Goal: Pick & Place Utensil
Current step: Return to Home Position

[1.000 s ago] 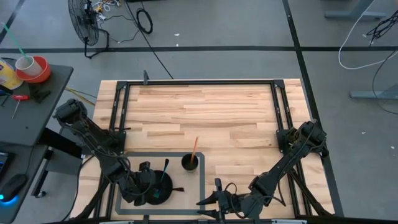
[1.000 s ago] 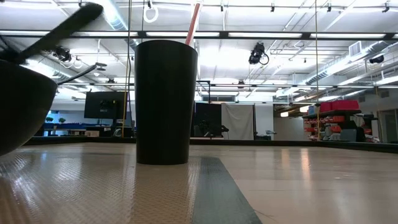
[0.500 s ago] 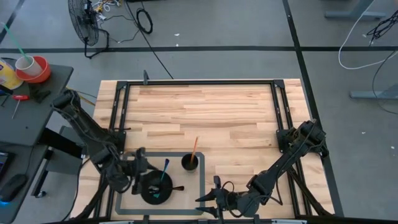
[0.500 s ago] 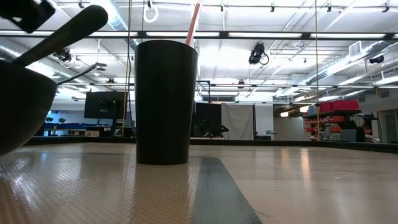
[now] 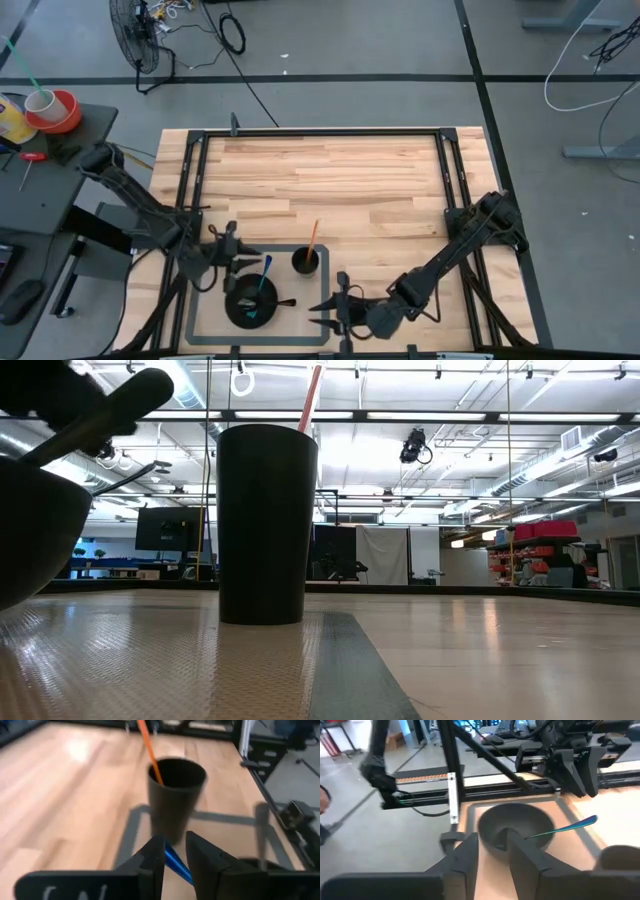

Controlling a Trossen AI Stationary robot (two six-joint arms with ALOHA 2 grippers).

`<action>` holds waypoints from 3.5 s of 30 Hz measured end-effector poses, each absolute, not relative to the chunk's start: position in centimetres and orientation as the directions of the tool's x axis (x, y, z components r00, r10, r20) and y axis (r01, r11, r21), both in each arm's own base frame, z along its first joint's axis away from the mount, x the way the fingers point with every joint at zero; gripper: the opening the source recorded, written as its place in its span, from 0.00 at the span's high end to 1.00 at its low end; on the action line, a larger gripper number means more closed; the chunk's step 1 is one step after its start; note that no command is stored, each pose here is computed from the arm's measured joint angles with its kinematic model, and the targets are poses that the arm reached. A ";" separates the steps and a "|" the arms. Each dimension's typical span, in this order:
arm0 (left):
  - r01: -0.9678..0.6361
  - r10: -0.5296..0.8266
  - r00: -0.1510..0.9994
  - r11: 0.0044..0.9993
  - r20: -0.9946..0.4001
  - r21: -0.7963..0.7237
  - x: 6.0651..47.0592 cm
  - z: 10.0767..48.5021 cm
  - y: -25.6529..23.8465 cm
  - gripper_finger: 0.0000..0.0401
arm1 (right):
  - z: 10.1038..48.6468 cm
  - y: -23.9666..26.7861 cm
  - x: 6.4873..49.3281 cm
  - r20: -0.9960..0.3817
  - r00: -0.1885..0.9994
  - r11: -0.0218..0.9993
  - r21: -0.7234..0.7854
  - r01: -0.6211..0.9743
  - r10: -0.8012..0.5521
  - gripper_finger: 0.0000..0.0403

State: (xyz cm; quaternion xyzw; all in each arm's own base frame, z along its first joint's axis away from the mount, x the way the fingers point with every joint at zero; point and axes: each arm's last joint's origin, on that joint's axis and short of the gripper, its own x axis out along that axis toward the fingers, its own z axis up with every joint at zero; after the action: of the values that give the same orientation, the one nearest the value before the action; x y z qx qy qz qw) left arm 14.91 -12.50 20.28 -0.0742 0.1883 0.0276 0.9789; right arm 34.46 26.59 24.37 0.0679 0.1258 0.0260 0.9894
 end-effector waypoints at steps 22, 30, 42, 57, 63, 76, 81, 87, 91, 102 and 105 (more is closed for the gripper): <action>-0.132 0.129 0.989 0.990 -0.077 -0.044 14.4 22.9 -1.4 0.98 | 28.3 20.8 35.8 -0.088 0.958 0.950 -0.132 -0.283 0.274 0.98; -0.215 0.217 0.974 0.976 0.068 -0.029 12.4 22.5 0.3 0.97 | 30.2 11.7 29.3 -0.030 0.952 0.951 -0.051 -0.304 0.303 0.99; -0.309 0.303 0.950 0.948 0.079 0.077 10.6 22.6 1.2 0.98 | 29.2 3.4 15.3 0.220 0.950 0.975 -0.053 -0.216 0.222 0.98; -0.305 0.302 0.950 0.952 0.078 0.017 9.9 22.5 1.2 0.96 | 24.2 0.5 9.4 0.152 0.980 0.991 0.018 -0.135 0.131 0.99; -0.275 0.280 0.957 0.959 0.078 -0.066 10.0 22.5 1.1 0.98 | 22.2 0.8 9.8 0.218 0.947 0.972 -0.044 -0.231 0.235 0.99; -0.228 0.231 0.970 0.972 0.074 -0.047 10.3 21.0 1.0 0.98 | 17.8 -0.4 10.7 0.084 0.981 0.974 0.161 0.160 -0.175 0.97; -0.246 0.246 0.969 0.969 0.010 0.013 10.3 20.0 1.0 0.99 | 17.6 -0.5 10.7 0.067 0.970 0.964 0.150 0.220 -0.232 0.96; -0.038 0.038 0.999 0.999 -0.012 0.012 10.4 19.0 0.4 0.99 | 17.6 -0.5 10.7 0.064 0.971 0.965 0.147 0.219 -0.230 0.96; 0.020 -0.020 0.999 1.000 -0.044 -0.002 10.6 16.9 0.3 0.98 | 17.6 -0.5 10.7 0.064 0.971 0.965 0.146 0.219 -0.230 0.96; -0.010 -0.019 0.996 0.952 -0.092 -0.306 10.7 15.9 0.3 0.92 | 17.6 -0.5 10.7 0.063 0.971 0.965 0.146 0.219 -0.230 0.96; -0.009 -0.020 0.996 0.953 -0.091 -0.303 10.7 15.9 0.3 0.92 | 17.6 -0.5 10.7 0.061 0.971 0.965 0.145 0.219 -0.230 0.96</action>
State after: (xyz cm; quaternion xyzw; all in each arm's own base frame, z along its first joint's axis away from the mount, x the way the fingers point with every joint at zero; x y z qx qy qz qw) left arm 10.66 0.27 15.92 -0.1534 0.0467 -0.0027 0.9871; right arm 10.73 -0.52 17.58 0.0688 -0.0385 -0.1133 0.9904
